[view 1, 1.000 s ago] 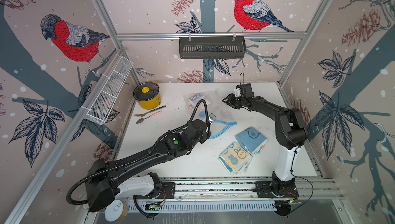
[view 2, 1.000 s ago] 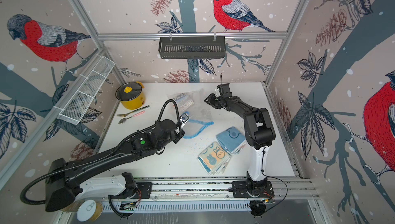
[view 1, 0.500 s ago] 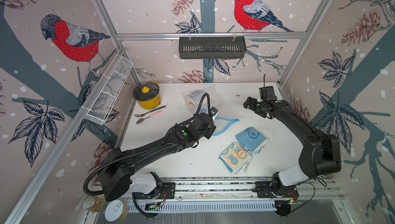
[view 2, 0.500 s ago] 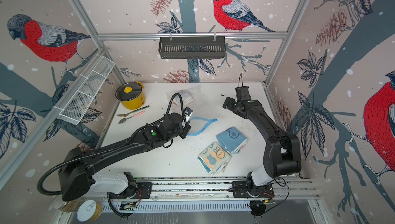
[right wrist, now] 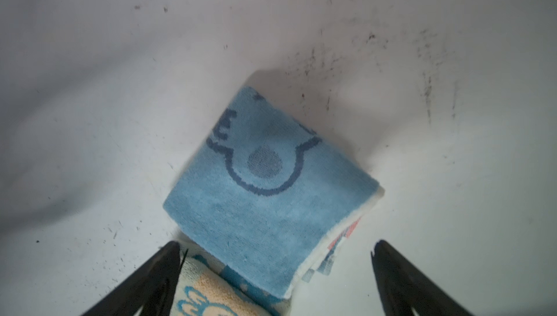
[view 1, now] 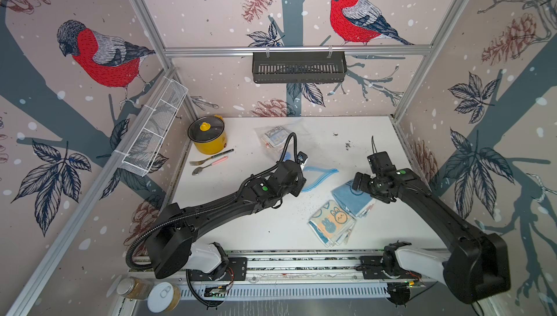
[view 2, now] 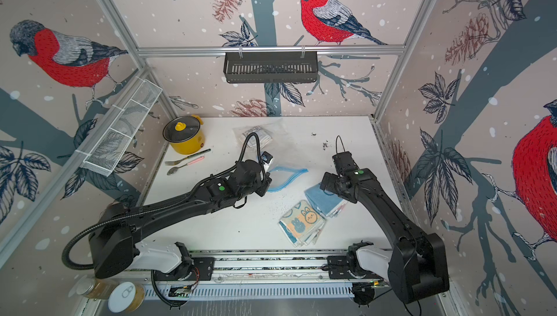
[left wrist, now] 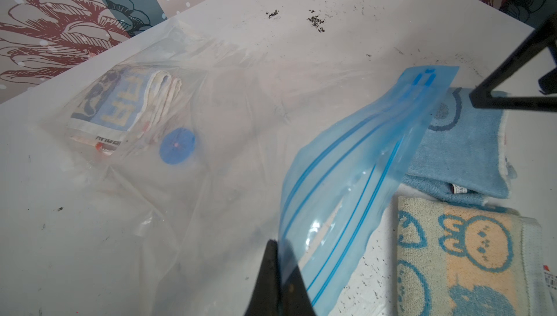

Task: Place the folded towel into the vacuum bag
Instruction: Move the towel to the center of the board.

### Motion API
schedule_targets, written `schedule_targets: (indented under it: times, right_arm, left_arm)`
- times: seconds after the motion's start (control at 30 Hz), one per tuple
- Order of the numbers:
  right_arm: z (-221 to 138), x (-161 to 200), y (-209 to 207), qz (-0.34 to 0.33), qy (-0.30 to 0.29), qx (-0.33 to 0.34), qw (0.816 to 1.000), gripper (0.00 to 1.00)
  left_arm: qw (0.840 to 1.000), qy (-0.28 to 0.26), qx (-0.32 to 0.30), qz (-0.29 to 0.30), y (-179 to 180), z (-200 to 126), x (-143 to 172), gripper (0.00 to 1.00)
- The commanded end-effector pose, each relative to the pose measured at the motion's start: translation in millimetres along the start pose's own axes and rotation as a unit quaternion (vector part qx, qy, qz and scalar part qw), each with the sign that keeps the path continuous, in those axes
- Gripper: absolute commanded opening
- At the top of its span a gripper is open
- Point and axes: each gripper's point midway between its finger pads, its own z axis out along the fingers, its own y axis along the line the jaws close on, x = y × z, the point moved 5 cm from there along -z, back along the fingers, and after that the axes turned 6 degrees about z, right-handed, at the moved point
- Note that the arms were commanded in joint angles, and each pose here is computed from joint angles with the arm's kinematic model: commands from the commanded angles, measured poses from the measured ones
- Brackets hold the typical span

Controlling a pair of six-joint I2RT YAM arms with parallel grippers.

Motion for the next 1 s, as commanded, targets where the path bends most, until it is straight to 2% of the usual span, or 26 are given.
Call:
schedule_targets:
  times: [0.0, 0.17, 0.4, 0.5, 0.63, 0.77, 0.87, 0.97]
  right_arm:
    - [13.3, 18.4, -4.4, 0.032, 0.040, 0.008, 0.999, 0.95]
    - [38.5, 23.6, -7.7, 0.054, 0.059, 0.027, 0.996, 0.89]
    - [64.4, 4.9, -6.5, 0.070, 0.057, 0.041, 0.995, 0.88]
    - [72.0, -8.6, -0.4, 0.087, 0.056, 0.020, 0.994, 0.88]
    - [71.8, -33.8, 12.9, 0.105, 0.032, -0.015, 0.994, 0.92]
    - [59.0, -52.7, 16.8, 0.102, 0.009, -0.006, 0.995, 0.98]
    - [46.6, -54.7, 12.4, 0.102, -0.009, 0.006, 0.995, 1.00]
    - [46.2, -44.5, 2.3, 0.114, 0.000, 0.021, 0.993, 1.00]
  left_arm:
    - [1.000, -0.001, -0.012, -0.020, 4.0, -1.1, -1.5, 0.00]
    - [0.999, 0.007, -0.016, -0.027, 4.8, -1.4, 1.9, 0.00]
    - [0.999, 0.003, -0.026, -0.029, 7.8, -3.2, -0.5, 0.00]
    - [0.999, 0.001, -0.029, -0.030, 8.9, -2.9, -0.7, 0.00]
    - [0.999, 0.004, -0.029, -0.032, 9.6, -0.1, 1.0, 0.00]
    - [0.999, 0.011, -0.026, -0.031, 8.2, 4.2, 3.0, 0.00]
    - [0.999, 0.013, -0.023, -0.031, 7.2, 5.5, 3.0, 0.00]
    - [0.999, 0.011, -0.017, -0.035, 6.4, 4.3, 0.9, 0.00]
